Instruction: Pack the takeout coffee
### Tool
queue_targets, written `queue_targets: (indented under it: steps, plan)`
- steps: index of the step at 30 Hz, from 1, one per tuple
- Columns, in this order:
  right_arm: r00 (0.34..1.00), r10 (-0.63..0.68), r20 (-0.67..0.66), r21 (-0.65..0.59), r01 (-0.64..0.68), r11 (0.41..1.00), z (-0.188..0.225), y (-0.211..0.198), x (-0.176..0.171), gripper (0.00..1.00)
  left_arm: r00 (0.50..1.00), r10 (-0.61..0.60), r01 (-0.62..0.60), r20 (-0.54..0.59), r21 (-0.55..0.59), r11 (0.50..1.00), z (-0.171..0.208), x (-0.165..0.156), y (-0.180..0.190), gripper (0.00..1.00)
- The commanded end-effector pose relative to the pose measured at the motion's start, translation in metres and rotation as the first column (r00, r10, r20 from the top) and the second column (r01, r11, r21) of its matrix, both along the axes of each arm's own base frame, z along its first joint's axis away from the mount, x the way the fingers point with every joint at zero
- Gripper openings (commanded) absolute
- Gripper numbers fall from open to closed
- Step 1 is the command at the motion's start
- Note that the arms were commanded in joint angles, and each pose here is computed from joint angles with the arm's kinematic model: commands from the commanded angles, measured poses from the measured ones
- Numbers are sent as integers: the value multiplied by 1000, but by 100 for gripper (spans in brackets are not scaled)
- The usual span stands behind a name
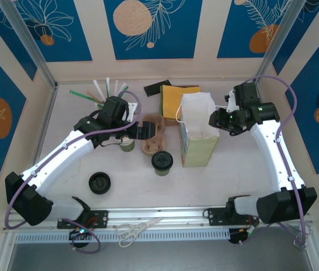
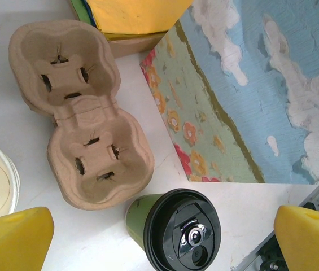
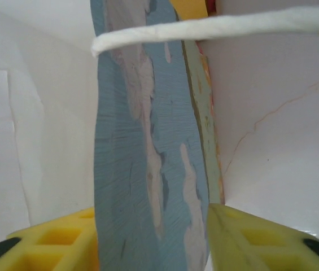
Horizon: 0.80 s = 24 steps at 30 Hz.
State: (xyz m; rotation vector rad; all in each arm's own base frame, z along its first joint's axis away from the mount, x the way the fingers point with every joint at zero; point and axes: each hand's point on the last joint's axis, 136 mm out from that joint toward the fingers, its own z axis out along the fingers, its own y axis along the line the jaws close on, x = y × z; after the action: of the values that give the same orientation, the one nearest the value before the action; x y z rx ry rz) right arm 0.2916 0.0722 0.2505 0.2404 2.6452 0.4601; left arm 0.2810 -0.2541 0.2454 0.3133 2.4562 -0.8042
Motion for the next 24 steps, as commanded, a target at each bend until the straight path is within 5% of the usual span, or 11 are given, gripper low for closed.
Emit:
queue_targets:
  steps: [1, 11, 18, 24]
  plan:
    - [999, -27, 39, -4, 27, 1000, 24, -3, -8, 52, 1000, 20, -21, 15, 15, 1000, 4, 6, 6, 100]
    - [981, -3, 196, -67, 17, 998, 90, 16, -20, 56, 989, 145, -148, 26, 118, 982, -7, 14, 40, 100]
    - [964, 142, 226, -116, -118, 986, 109, 78, -20, 56, 959, 281, -272, -16, 210, 939, -23, 5, 87, 100]
    - [945, 247, 215, -204, -204, 958, 106, 140, -16, 56, 939, 342, -333, -38, 149, 931, -27, -9, 110, 100]
